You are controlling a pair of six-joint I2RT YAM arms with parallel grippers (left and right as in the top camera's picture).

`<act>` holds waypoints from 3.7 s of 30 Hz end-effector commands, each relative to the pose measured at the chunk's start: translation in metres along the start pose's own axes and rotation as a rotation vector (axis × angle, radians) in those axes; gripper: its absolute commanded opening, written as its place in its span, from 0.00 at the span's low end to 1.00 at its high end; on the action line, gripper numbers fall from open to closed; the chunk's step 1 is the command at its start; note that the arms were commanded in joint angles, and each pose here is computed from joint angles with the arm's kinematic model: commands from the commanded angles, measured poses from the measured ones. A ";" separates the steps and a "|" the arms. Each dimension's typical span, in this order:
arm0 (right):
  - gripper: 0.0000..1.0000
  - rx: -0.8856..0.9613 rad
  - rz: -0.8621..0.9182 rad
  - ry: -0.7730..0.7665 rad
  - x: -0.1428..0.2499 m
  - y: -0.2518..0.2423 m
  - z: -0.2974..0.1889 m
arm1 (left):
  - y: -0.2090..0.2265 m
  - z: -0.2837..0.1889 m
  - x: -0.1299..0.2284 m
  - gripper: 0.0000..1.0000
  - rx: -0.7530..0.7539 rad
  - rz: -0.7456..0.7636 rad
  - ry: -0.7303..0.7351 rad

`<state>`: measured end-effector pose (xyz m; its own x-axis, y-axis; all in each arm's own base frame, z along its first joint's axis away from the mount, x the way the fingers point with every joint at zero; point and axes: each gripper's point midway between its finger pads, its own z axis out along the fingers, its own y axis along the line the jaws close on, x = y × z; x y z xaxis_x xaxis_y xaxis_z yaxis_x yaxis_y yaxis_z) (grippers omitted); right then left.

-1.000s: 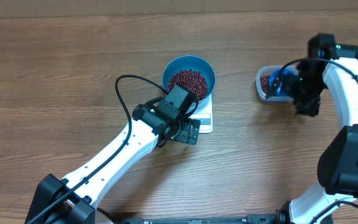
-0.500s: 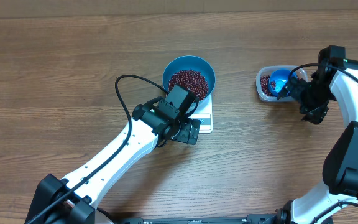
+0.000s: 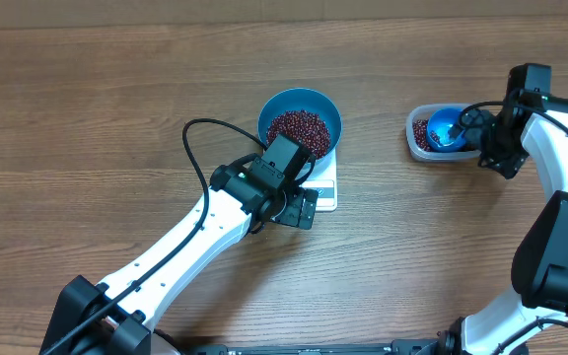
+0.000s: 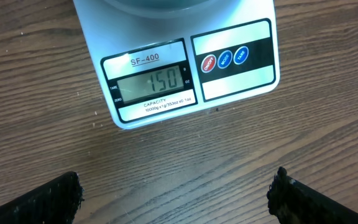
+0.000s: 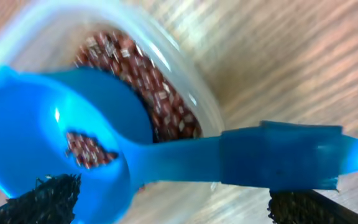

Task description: Scoop item into bowl and weigh 150g on scale

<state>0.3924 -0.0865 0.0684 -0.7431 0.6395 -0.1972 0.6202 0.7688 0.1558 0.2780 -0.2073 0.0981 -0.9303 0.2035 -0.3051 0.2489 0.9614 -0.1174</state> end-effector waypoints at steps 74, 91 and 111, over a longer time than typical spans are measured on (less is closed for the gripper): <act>1.00 -0.179 -0.483 0.132 0.025 0.050 -0.062 | -0.019 -0.001 -0.040 0.99 0.079 -0.024 -0.163; 1.00 -0.179 -0.483 0.132 0.025 0.050 -0.062 | -0.019 -0.001 -0.040 1.00 0.079 -0.024 -0.163; 1.00 -0.179 -0.482 0.132 0.024 0.049 -0.062 | 0.020 0.000 0.007 0.99 -0.137 -0.197 -0.013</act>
<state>0.3898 -0.0336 0.1283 -0.9668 0.2016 -0.1568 0.1624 0.9591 0.2318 0.2789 -0.1846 0.0937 -0.9544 0.0420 -0.2957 0.0594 0.9970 -0.0503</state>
